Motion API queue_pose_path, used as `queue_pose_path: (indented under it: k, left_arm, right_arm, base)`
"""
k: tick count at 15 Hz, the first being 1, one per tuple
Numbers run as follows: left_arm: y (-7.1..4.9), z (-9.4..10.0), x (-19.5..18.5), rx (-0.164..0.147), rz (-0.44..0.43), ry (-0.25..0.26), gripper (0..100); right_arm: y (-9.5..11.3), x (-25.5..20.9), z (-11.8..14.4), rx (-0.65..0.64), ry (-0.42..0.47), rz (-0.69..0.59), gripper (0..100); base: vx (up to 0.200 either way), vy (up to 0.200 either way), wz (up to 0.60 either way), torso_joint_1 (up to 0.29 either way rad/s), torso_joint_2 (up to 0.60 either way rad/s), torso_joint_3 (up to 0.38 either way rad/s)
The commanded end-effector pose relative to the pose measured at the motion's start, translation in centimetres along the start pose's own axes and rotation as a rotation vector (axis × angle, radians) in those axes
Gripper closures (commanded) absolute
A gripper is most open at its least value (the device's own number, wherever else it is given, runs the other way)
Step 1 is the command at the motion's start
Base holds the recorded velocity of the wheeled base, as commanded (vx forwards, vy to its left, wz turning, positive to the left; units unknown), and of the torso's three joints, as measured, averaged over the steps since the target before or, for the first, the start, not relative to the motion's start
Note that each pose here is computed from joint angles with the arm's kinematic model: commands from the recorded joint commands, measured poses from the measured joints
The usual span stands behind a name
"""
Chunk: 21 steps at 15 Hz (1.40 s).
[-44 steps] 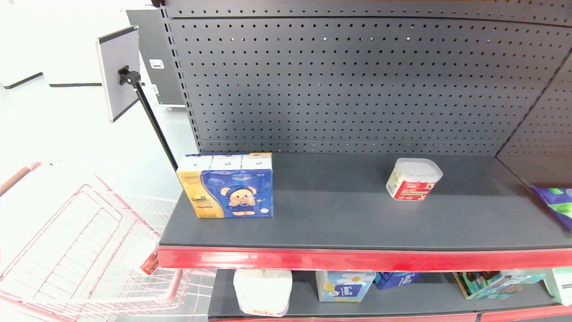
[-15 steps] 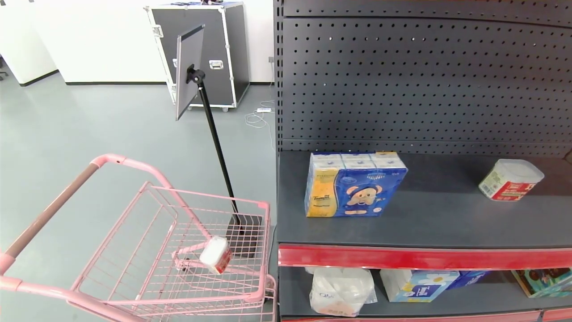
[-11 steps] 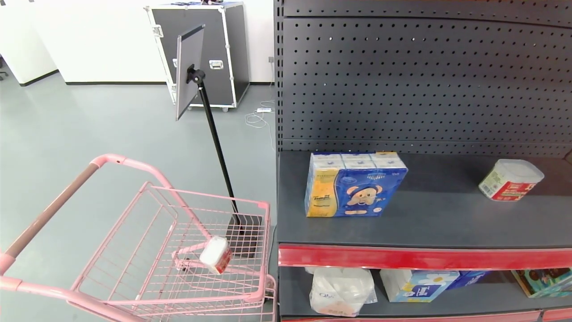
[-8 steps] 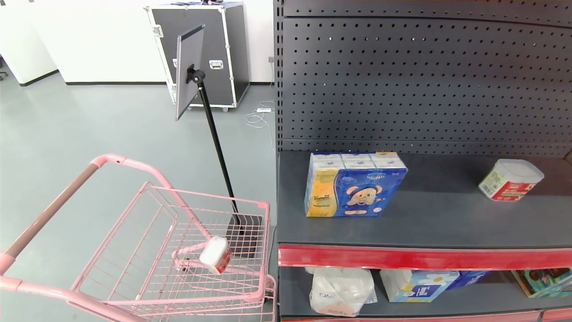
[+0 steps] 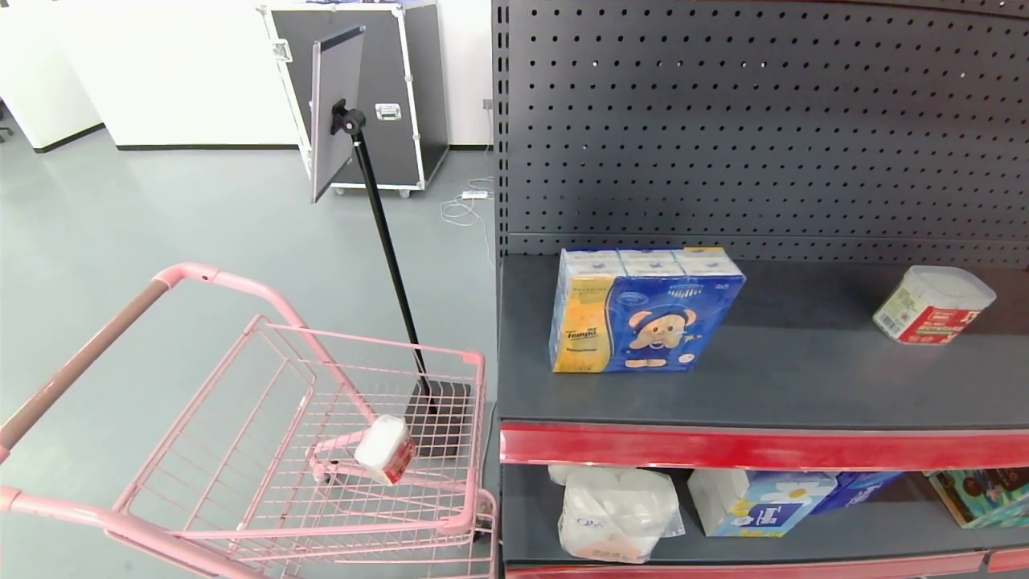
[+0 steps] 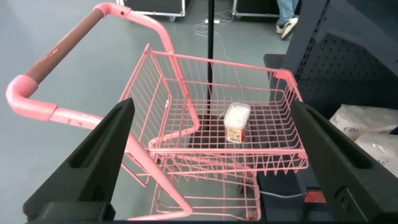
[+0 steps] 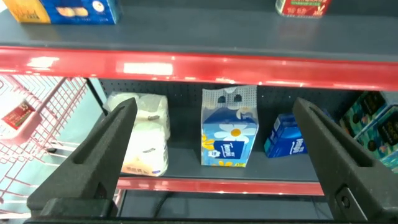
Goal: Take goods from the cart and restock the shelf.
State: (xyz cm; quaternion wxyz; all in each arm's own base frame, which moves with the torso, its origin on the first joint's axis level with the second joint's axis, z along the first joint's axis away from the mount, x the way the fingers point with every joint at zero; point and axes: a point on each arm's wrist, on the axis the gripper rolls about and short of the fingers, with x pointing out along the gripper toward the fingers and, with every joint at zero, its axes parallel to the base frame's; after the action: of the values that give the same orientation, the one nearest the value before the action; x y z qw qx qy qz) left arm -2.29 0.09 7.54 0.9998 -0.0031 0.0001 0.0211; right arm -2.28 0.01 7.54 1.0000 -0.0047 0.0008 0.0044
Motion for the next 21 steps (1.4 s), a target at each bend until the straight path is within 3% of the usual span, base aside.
queue_pose_path:
  k: [1,10,21]
  left_arm:
    - [0.00,0.01,0.00,0.000,0.001,0.000,0]
    - [0.00,-0.01,0.00,-0.001,0.001,0.001,0]
    - [0.00,0.01,0.00,-0.002,0.001,0.000,0]
  right_arm:
    - [0.00,0.01,0.00,0.000,0.001,0.000,0]
    - [0.00,0.01,0.00,-0.001,0.001,0.000,0]
    - [-0.01,0.01,0.00,-0.001,0.001,-0.003,0]
  base:
    - [0.000,0.000,0.00,-0.129,0.34,0.203]
    - [0.000,0.000,0.00,-0.143,0.38,0.230]
    - [0.000,0.000,0.00,-0.166,0.53,0.361]
